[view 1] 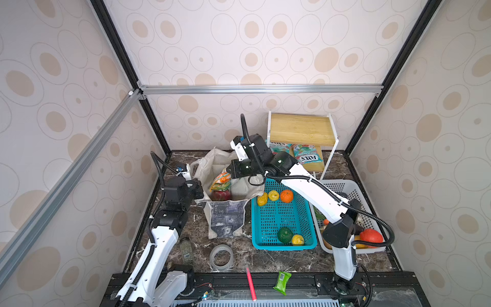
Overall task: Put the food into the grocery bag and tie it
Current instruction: 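Lift the orange candy bag off the shelf and carry it over the tote, then lower the orange candy bag into the tote bag and open the right gripper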
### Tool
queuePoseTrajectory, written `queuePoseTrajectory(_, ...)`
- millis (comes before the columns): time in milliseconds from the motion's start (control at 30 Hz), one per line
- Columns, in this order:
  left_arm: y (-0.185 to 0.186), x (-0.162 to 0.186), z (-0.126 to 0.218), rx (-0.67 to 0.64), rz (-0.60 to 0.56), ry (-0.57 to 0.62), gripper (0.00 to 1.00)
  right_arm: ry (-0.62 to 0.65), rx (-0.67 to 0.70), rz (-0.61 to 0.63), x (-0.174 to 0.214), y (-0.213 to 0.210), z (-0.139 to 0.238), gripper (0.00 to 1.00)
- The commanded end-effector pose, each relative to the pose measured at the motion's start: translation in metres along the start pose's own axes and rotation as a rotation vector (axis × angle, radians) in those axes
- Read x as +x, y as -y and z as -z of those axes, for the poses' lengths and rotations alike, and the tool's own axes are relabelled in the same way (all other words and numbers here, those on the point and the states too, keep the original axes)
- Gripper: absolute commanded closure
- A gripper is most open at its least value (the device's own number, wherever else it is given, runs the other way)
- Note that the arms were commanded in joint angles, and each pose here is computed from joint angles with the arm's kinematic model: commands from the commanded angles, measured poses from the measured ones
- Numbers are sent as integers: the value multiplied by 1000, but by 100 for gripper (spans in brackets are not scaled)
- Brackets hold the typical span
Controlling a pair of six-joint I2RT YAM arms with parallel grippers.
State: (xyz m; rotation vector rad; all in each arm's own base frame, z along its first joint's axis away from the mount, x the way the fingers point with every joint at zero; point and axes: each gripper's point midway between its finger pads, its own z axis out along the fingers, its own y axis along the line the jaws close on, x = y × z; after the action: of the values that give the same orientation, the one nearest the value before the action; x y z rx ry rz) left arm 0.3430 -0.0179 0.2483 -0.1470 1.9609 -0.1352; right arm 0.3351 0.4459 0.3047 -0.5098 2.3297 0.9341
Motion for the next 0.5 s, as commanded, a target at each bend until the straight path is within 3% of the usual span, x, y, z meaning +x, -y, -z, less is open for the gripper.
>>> queuePoseTrajectory(0, 0, -19, 6, 0, 2, 58, 100, -48, -37, -23, 26, 3, -12, 100)
queuePoseTrajectory(233, 1, -20, 6, 4, 4, 60, 100, -107, 113, 15, 69, 48, -13, 100)
queuePoseTrajectory(333, 1, -20, 6, 3, 3, 62, 100, -114, 218, 41, 72, 66, -3, 80)
queuePoseTrajectory(467, 1, -20, 7, 4, 6, 64, 100, -73, 245, 78, 59, 59, 22, 36)
